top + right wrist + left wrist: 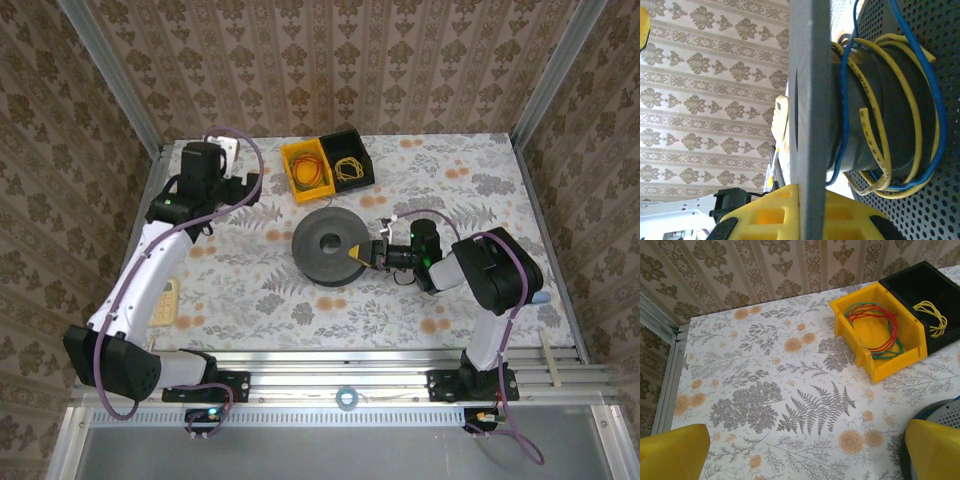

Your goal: Wrap the cables

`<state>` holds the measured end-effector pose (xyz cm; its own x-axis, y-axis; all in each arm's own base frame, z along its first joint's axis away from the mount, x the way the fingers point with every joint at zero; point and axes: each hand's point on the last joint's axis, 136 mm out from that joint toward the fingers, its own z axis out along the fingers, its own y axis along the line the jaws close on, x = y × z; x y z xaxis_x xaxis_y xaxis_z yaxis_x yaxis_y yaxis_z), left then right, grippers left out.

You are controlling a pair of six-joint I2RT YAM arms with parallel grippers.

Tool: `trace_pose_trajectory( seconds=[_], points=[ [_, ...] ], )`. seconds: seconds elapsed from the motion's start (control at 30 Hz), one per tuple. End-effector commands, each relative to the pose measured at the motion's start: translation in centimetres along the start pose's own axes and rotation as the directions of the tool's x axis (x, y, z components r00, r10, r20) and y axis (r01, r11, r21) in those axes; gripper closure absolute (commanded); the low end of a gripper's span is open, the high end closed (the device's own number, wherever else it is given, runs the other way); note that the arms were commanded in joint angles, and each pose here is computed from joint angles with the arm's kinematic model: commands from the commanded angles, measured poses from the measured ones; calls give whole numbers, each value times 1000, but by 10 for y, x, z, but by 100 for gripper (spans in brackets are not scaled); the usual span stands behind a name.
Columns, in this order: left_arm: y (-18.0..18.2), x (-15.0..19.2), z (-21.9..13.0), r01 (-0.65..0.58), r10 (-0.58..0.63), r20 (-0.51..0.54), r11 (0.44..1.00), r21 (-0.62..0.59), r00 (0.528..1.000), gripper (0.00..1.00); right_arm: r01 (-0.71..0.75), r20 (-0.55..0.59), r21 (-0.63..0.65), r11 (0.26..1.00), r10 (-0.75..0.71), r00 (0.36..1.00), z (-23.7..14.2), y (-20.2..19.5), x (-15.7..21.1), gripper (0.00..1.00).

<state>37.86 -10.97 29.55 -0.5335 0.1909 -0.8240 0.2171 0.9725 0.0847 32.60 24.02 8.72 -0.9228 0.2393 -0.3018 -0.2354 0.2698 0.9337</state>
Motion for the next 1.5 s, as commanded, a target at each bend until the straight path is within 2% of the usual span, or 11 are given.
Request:
trace_pose_trajectory(
  seconds=[0.0, 0.37, 0.4, 0.57, 0.67, 0.83, 1.0, 1.07, 1.17, 1.3, 1.47],
  points=[
    [-4, -1, -1, 23, -23, 16, 1000, -2, 1000, 0, 23, 27, 76, 997, -25, 999, -8, -23, 7, 73],
    [-7, -3, -11, 14, -14, 27, 1000, -4, 1000, 0, 149, 30, 200, 968, -158, 987, -39, 5, -2, 17],
    [-7, -3, -12, 12, -12, 36, 1000, -1, 999, 0, 175, 18, 242, 954, -185, 983, -47, 7, -2, 1],
    [-9, -4, -15, 11, -14, 140, 1000, 24, 990, 0, 340, 1, 427, 838, -376, 927, -96, 47, -12, 0],
    [-10, 3, -12, 6, -11, 202, 1000, 27, 979, 0, 406, 47, 580, 706, -527, 849, -137, 71, -30, 0],
    [9, 25, 3, 25, -3, 256, 996, -82, 967, 0, 377, 160, 808, 452, -785, 599, -203, 102, -73, 0],
    [44, 59, 26, 58, 24, 323, 969, -241, 946, 0, 284, 150, 915, 287, -895, 420, -227, 81, -106, 0],
    [62, 76, 37, 96, 3, 314, 950, -297, 949, 0, 234, 124, 941, 243, -894, 430, -232, 54, -117, 0],
    [87, 100, 53, 124, -19, 274, 920, -371, 961, 0, 180, 92, 961, 212, -852, 515, -234, 5, -128, 0],
    [106, 125, 71, 128, -31, 235, 904, -408, 972, 0, 182, 108, 948, 261, -803, 586, -221, -37, -127, 0],
    [121, 156, 92, 154, -78, 195, 899, -411, 978, 0, 208, 109, 937, 280, -802, 587, -208, -63, -130, 0]
  ],
)
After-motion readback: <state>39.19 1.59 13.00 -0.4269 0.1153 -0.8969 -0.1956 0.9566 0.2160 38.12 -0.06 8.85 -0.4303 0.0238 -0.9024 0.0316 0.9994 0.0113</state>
